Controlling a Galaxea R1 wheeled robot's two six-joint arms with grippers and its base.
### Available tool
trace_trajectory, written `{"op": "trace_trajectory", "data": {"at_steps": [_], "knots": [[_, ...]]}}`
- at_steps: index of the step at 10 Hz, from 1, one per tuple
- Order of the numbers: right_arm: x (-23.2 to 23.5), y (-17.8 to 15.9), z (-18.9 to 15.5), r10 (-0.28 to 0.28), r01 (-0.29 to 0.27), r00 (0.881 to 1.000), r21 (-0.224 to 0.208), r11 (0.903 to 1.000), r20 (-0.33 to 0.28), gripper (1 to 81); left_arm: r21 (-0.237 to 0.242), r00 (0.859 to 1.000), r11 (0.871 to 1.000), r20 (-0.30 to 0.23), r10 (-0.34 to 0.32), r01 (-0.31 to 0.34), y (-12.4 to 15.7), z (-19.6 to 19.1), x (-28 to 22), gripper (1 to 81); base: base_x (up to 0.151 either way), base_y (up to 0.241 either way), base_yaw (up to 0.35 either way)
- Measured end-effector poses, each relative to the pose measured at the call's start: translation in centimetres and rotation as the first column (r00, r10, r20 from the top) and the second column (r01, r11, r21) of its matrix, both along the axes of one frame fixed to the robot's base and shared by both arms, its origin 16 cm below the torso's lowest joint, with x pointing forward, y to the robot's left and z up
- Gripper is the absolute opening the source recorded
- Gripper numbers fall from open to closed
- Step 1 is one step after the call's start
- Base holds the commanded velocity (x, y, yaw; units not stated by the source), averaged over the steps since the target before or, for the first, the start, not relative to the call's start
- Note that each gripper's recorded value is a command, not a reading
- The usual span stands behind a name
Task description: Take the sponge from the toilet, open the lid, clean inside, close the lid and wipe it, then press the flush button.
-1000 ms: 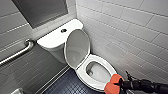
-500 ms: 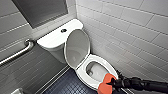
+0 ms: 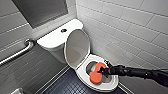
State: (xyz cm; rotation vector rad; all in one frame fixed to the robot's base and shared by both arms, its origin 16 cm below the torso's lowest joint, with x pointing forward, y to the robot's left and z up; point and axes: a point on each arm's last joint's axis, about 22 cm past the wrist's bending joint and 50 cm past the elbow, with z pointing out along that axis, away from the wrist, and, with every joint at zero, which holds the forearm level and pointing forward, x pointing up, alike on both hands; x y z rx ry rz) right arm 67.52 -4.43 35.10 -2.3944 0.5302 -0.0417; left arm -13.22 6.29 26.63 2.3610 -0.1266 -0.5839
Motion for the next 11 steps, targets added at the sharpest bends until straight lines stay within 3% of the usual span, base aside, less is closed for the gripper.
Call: {"op": "trace_trajectory", "data": {"at_steps": [3,5,7,9,11], "knots": [[2.0,2.1,-0.6,0.007,-0.006,1.0,-0.022,0.9997,0.029,1.0,0.007,1.0,1.0,0.001,0.009,-0.009,0.0,0.0,0.0,81.1,0.0,0.0,0.0],[2.5,5.8,-0.4,0.057,-0.057,0.997,0.007,0.9983,0.044,1.0,0.037,0.998,0.998,0.007,0.057,-0.057,-0.1,-0.1,0.1,81.1,0.0,0.0,0.0],[2.1,11.9,0.5,0.136,-0.141,0.988,0.063,0.9881,0.071,1.0,0.072,0.993,0.99,0.01,0.119,-0.12,-0.5,0.1,-0.3,81.1,0.0,0.0,0.0],[1.9,16.1,0.3,0.178,-0.185,0.981,0.091,0.9786,0.078,1.0,0.103,0.984,0.979,0.015,0.176,-0.177,-1.0,0.4,-0.6,81.1,0.0,0.0,0.0],[1.3,16.3,-1.8,0.145,-0.147,0.989,0.102,0.9838,0.031,1.0,0.11,0.981,0.975,0.01,0.195,-0.195,-1.4,0.7,-1.0,81.1,0.0,0.0,0.0]]}}
